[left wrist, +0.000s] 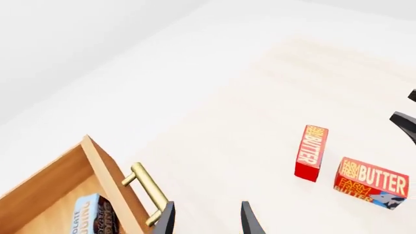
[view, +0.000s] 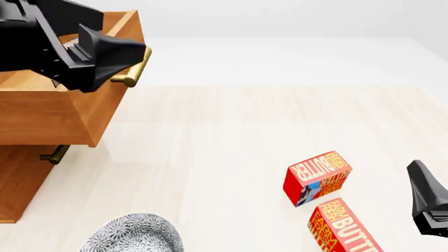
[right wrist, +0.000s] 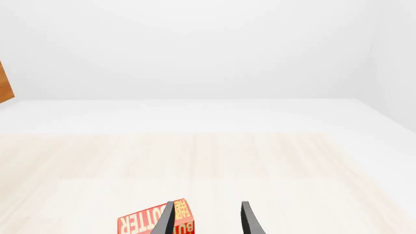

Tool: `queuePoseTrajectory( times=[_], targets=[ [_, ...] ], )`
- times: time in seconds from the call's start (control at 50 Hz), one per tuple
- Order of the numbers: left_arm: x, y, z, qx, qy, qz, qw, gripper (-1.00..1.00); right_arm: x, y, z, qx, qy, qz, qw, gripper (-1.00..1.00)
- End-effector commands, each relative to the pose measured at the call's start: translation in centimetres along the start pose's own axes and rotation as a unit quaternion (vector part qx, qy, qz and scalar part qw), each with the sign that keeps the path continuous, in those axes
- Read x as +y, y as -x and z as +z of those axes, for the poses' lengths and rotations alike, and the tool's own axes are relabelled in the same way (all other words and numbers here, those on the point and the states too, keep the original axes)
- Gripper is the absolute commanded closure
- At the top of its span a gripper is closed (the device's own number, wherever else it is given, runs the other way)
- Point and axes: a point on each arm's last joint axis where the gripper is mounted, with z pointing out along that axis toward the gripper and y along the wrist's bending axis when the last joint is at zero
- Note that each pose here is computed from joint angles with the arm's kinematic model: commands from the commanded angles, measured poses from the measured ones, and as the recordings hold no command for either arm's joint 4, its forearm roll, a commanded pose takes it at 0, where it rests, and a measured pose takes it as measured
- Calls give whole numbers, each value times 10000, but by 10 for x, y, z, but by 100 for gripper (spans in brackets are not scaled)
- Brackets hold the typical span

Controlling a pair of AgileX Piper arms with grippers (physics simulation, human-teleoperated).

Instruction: Put the chocolate pudding in the top drawer of the cabinet and close it.

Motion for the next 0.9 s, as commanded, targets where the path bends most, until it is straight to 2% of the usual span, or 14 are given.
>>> queuePoseTrajectory(
  times=[0.02,0.28,0.4,0.46,0.8,0.9],
  targets=[
    [-13,-6,15,96,-301,5,9995,-100,0,0,0,2,0,1,10000,-100],
    [-41,-20,48,385,-838,-94,9957,-100,0,0,0,1,0,2,10000,-100],
    [-48,-23,54,441,-943,-113,9945,-100,0,0,0,0,0,0,10000,-100],
    [-47,-25,54,448,-926,-52,9947,-100,0,0,0,1,0,0,10000,-100],
    [-54,-31,63,571,-1014,-322,9927,-100,0,0,0,1,0,1,10000,-100],
    [-47,-37,62,611,-872,-356,9937,-100,0,0,0,2,0,-1,10000,-100]
  ],
)
